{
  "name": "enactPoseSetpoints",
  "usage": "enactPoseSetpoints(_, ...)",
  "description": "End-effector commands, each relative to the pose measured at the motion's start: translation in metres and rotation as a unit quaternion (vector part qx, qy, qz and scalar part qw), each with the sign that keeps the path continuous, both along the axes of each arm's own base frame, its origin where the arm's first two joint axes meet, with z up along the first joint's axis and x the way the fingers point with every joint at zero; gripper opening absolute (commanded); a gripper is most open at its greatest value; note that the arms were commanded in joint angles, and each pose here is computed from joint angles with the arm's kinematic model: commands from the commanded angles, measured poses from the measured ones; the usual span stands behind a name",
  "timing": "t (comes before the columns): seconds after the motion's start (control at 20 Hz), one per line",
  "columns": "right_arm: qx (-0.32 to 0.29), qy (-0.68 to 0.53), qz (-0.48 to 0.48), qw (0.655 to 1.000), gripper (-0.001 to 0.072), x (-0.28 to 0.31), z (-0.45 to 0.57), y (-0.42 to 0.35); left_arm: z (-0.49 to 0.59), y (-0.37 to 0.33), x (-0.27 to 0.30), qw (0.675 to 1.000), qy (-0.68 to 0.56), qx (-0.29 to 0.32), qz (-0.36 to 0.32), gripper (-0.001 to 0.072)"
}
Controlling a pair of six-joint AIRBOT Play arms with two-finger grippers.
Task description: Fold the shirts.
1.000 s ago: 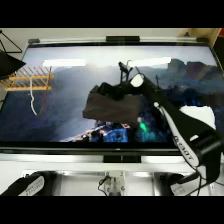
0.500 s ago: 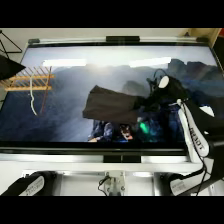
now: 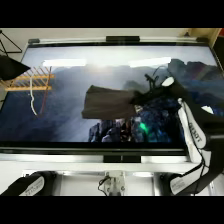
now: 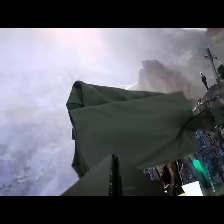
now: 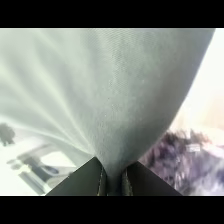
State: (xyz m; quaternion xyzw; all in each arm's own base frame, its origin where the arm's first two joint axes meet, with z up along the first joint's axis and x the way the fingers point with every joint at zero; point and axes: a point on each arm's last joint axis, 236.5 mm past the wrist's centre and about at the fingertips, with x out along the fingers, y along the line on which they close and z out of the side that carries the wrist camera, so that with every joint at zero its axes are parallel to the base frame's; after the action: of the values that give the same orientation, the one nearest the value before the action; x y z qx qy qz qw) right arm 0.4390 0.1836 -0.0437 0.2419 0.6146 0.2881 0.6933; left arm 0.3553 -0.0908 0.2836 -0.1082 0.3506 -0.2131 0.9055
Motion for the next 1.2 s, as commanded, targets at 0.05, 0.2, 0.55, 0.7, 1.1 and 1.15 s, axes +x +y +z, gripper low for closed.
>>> enactPoseSetpoints(0.05,-0.014,-0.090,-0.041,0.995,0.0082,0.023,0.103,-0.081,0.000,-0.006,-0.002,1.000,0.000,0.000,-0.009,0.0031)
enactPoseSetpoints(0.2,-0.098,-0.104,-0.143,0.979,0.0082,0.001,0.150,-0.186,0.000,-0.006,-0.001,1.000,0.000,0.000,-0.009,0.0031)
enactPoseSetpoints(0.55,-0.209,-0.084,-0.327,0.918,0.0082,-0.080,0.196,-0.342,0.000,-0.006,-0.002,1.000,-0.001,0.001,-0.010,0.0031)
enactPoseSetpoints(0.7,-0.208,-0.048,-0.372,0.903,0.0082,-0.104,0.192,-0.369,0.000,-0.006,-0.002,1.000,-0.001,0.001,-0.010,0.0031)
enactPoseSetpoints(1.1,-0.329,0.161,-0.402,0.840,0.0082,-0.218,0.156,-0.407,0.000,-0.037,-0.012,0.998,-0.006,0.009,-0.061,0.0031)
enactPoseSetpoints(1.15,-0.341,0.181,-0.402,0.830,0.0082,-0.234,0.150,-0.408,0.000,-0.041,-0.013,0.998,-0.006,0.009,-0.066,0.0031)
